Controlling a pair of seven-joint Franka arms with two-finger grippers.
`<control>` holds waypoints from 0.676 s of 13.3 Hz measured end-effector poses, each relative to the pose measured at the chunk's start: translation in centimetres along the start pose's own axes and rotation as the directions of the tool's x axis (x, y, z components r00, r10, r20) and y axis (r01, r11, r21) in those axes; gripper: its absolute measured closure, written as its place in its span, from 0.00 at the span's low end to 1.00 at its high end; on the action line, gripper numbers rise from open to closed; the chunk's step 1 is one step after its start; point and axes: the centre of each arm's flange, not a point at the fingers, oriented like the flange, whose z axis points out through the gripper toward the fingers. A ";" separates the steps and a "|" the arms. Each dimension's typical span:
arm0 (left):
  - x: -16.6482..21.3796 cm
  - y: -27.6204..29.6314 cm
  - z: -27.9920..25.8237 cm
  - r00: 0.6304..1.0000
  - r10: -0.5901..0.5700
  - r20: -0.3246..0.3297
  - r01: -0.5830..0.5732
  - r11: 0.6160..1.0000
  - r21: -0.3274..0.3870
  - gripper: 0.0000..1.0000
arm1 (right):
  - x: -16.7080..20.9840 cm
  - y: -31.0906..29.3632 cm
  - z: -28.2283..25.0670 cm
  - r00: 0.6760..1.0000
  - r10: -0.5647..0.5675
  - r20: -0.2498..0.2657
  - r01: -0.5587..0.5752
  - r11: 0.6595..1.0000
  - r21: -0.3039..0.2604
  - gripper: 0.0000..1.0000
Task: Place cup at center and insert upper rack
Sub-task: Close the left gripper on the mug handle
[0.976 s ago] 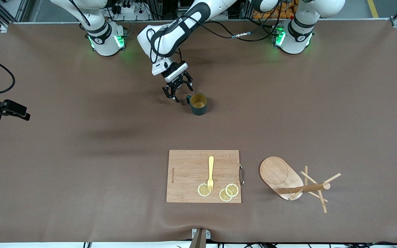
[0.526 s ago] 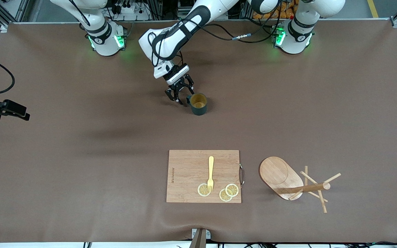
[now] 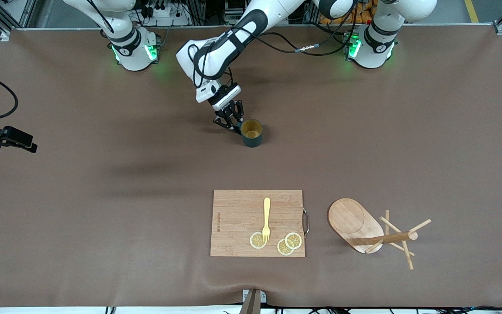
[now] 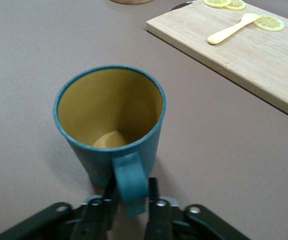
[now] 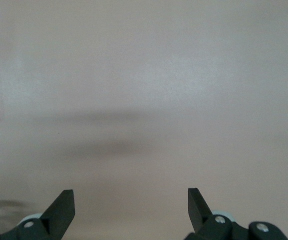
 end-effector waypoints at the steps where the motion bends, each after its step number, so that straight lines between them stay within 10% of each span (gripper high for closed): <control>1: 0.1 0.1 0.0 1.000 -0.002 -0.001 0.002 1.000 0.000 0.80 | 0.0 0.1 0.0 1.000 0.001 -0.002 -0.001 1.000 0.000 0.00; 9: 2.0 1.2 -2.4 0.998 -0.029 0.057 0.030 0.999 -0.016 0.80 | 0.0 0.3 -0.4 1.000 0.005 -0.009 -0.005 1.000 -0.001 0.00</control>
